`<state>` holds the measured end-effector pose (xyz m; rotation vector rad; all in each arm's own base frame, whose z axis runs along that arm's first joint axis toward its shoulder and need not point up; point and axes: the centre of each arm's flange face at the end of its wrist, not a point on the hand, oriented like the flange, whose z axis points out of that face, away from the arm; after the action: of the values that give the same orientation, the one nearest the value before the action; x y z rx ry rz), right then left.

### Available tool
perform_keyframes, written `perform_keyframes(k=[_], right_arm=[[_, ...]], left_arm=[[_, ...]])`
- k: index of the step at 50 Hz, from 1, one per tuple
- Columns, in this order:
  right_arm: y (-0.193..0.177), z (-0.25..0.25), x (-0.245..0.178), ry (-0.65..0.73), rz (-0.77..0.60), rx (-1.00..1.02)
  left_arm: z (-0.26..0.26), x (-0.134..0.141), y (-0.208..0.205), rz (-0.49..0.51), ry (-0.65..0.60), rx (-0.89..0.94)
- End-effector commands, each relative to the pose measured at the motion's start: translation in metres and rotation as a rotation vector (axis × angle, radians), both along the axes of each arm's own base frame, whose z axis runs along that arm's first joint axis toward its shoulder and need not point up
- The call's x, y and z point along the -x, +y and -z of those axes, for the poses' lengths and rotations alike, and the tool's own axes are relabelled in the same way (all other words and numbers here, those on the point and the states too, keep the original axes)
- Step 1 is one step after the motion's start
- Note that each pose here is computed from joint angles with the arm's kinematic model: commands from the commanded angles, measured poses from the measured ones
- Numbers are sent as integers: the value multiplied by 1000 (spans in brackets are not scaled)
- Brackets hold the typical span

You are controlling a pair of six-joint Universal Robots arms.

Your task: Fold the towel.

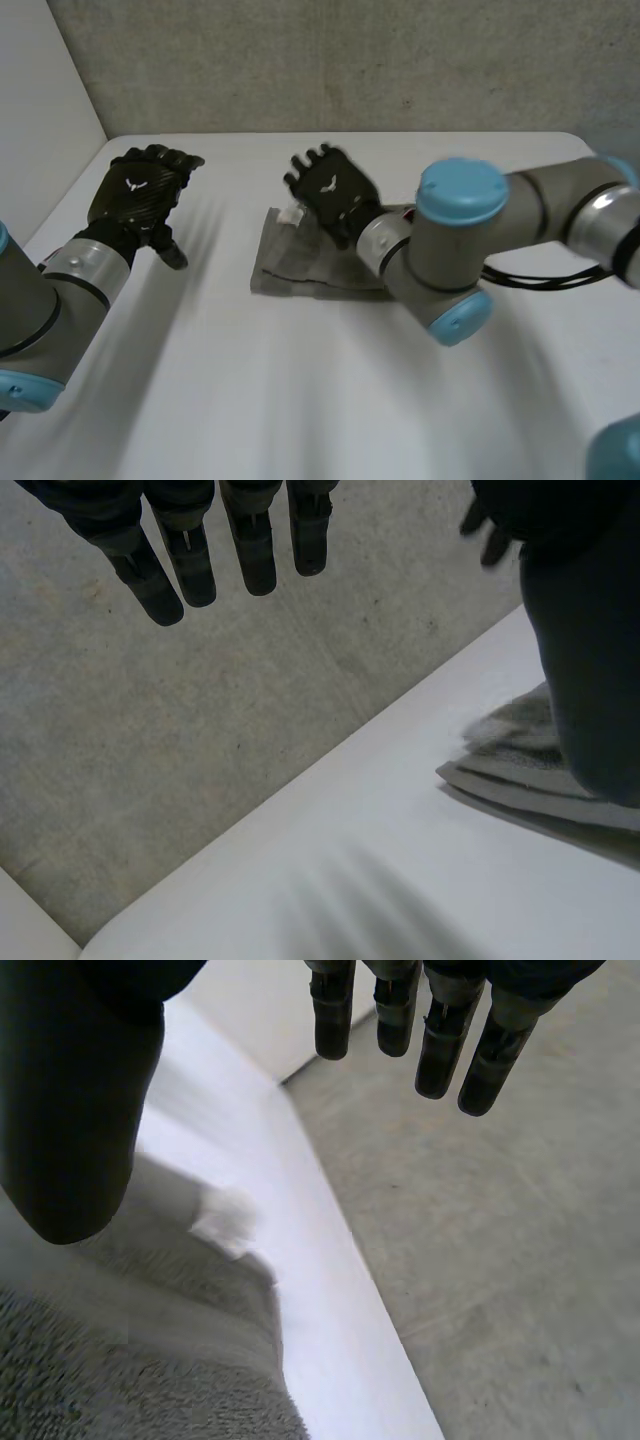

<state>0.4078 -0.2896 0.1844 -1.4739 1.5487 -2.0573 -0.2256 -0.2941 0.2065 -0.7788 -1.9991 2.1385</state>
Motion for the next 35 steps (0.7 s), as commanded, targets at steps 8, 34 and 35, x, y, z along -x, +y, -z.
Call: perform_keyframes(k=[8,34,35], right_arm=[[-23,0,96,50,284,-324],[-51,54,151,141,539,-335],[-51,54,151,141,539,-334]], left_arm=[[5,32,-2,78,-1,-1],[26,52,17,143,-23,-56],[26,52,17,143,-23,-56]])
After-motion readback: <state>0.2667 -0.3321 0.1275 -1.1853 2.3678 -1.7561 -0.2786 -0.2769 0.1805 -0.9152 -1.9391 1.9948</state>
